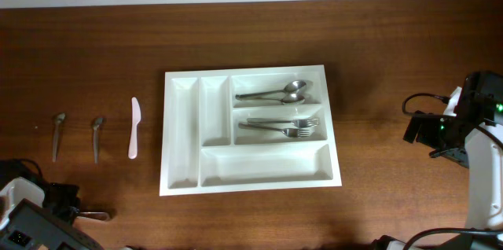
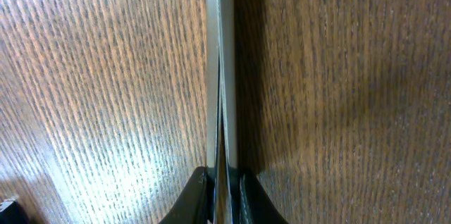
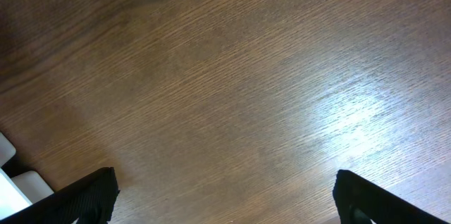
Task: Pack container
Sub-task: 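Close the left gripper on the tongs and lift them, then carry the tongs right and release them into the bottom compartment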
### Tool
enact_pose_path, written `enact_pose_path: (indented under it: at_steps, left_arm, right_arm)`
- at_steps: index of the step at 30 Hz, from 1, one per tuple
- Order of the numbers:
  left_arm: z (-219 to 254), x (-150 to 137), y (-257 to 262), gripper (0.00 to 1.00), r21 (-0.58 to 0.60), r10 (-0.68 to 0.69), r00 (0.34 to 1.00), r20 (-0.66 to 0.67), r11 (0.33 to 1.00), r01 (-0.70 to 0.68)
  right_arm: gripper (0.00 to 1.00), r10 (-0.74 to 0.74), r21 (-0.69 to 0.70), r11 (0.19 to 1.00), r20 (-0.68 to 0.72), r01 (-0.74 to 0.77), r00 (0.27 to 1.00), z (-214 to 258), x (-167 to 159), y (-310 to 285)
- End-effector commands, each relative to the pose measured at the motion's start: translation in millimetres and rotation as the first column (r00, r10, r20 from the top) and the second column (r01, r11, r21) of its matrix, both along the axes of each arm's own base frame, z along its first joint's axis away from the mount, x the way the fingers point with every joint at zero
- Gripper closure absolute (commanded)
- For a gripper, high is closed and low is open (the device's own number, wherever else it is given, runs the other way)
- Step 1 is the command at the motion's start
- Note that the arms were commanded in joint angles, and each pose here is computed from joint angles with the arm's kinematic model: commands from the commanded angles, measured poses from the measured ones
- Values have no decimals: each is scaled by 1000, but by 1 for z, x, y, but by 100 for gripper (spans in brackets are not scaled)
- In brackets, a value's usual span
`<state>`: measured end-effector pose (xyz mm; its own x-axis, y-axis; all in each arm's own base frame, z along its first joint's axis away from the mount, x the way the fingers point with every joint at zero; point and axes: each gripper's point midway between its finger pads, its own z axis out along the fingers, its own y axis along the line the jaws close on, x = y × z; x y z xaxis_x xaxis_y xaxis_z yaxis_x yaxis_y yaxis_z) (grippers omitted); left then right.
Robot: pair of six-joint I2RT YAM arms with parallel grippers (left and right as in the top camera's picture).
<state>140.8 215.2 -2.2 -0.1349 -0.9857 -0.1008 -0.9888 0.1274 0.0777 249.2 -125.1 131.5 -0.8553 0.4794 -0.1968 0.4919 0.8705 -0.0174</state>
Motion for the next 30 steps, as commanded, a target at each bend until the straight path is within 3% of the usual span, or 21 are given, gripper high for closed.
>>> enact_pose_path:
  at_steps: [1,7,9,14,20,22,25,30]
  left_arm:
    - [-4,-5,-2,92,-6,1,1000,-23,1000,-1]
    - [-4,-5,-3,93,-8,0,1000,-19,1000,0]
    - [-3,-2,-4,97,-16,-12,1000,-9,1000,12]
    - [9,22,-3,98,-21,-117,990,84,993,119]
    - [54,59,6,98,86,-270,946,181,962,258]
    - [81,83,1,98,132,-361,895,261,932,337]
    - [129,127,-25,97,223,-549,732,405,835,503]
    - [196,168,-80,91,403,-751,491,441,654,640]
  right_arm:
    - [1,-5,-14,1000,-8,5,1000,-1,-1,-4]
    - [1,-5,-14,1000,-8,5,1000,-1,-1,-4]
    - [1,-5,-14,1000,-8,5,1000,-1,-1,-4]
    - [1,-5,-14,1000,-8,5,1000,-1,-1,-4]
    - [1,-5,-14,1000,-8,5,1000,-1,-1,-4]
    - [1,-5,-14,1000,-8,5,1000,-1,-1,-4]
    - [1,-5,-14,1000,-8,5,1000,-1,-1,-4]
    - [1,-5,-14,1000,-8,5,1000,-1,-1,-4]
